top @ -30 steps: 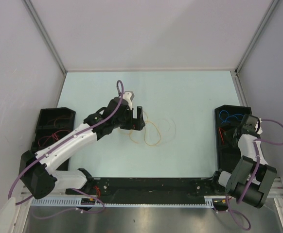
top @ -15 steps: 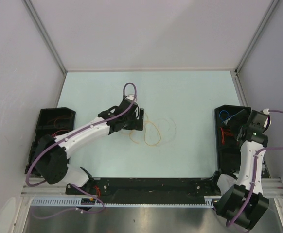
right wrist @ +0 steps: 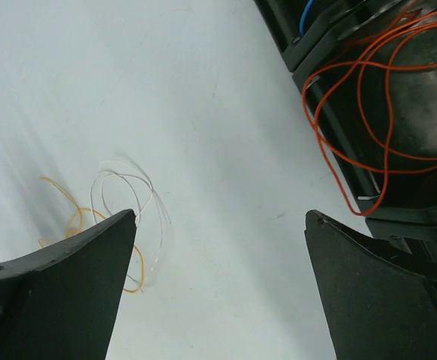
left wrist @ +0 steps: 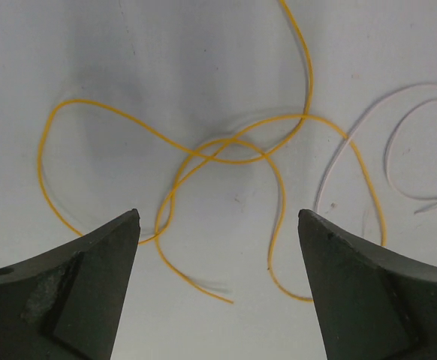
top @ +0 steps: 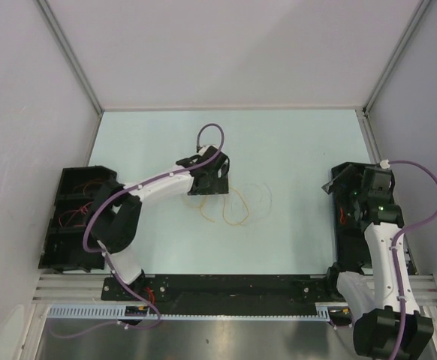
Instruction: Untangle the cables
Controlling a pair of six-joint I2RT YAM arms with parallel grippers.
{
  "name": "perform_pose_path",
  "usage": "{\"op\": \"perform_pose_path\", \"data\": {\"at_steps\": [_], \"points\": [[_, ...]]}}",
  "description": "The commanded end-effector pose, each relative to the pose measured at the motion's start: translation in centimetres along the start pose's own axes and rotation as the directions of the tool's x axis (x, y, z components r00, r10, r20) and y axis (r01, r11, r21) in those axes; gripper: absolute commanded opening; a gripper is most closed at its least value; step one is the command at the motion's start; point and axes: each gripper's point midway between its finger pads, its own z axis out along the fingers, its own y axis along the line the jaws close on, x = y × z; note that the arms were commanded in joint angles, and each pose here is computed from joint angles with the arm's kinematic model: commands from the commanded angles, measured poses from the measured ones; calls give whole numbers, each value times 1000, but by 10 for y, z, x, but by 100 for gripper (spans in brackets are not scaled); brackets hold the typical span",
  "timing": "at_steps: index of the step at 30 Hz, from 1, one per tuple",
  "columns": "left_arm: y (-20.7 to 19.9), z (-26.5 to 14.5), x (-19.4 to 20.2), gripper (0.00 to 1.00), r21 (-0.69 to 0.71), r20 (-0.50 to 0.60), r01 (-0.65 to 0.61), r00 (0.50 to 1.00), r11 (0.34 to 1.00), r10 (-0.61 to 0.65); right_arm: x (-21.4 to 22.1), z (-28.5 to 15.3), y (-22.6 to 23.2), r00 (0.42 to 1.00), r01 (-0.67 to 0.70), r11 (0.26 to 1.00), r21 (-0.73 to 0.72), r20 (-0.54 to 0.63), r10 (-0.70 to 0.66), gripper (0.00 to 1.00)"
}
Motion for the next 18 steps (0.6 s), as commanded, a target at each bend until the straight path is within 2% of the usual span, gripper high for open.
{"op": "perform_pose_path", "data": {"at_steps": [1,3,4,5,6,8,10,11,12,16,18], "points": [[-4,-5,-10,91,-3,-6,267,964,964,-267,-10,-5,17,998,15,1000,-14,53,-14,99],[-22,-11,-10,89,93,-20,449,893,889,-449,-9,-4,18,998,28,1000,-13,53,-27,99],[-12,-3,13,86,73,-49,509,861,858,-507,-9,-4,19,998,35,999,-17,56,-34,99],[-19,-16,7,84,142,-52,622,781,770,-622,-10,-3,19,998,39,999,-18,57,-38,99],[-28,-17,-1,84,217,-55,672,733,708,-678,-10,-3,19,997,50,999,-20,55,-49,99],[-24,-9,15,85,173,-98,745,664,645,-741,-11,-3,21,997,58,998,-27,59,-57,99],[-30,-6,5,86,138,-99,756,654,640,-750,-9,-4,22,996,70,997,-38,52,-68,99],[-30,4,14,87,84,-116,752,659,653,-743,-9,-5,22,996,73,997,-40,51,-71,99],[-37,4,6,87,97,-126,757,653,646,-747,-8,-6,22,996,79,996,-40,51,-77,99],[-43,17,7,86,56,-143,811,583,582,-799,-7,-10,23,994,98,993,-59,52,-95,99],[-40,23,7,86,30,-126,824,565,566,-815,-5,-13,26,993,108,991,-79,53,-104,99]]}}
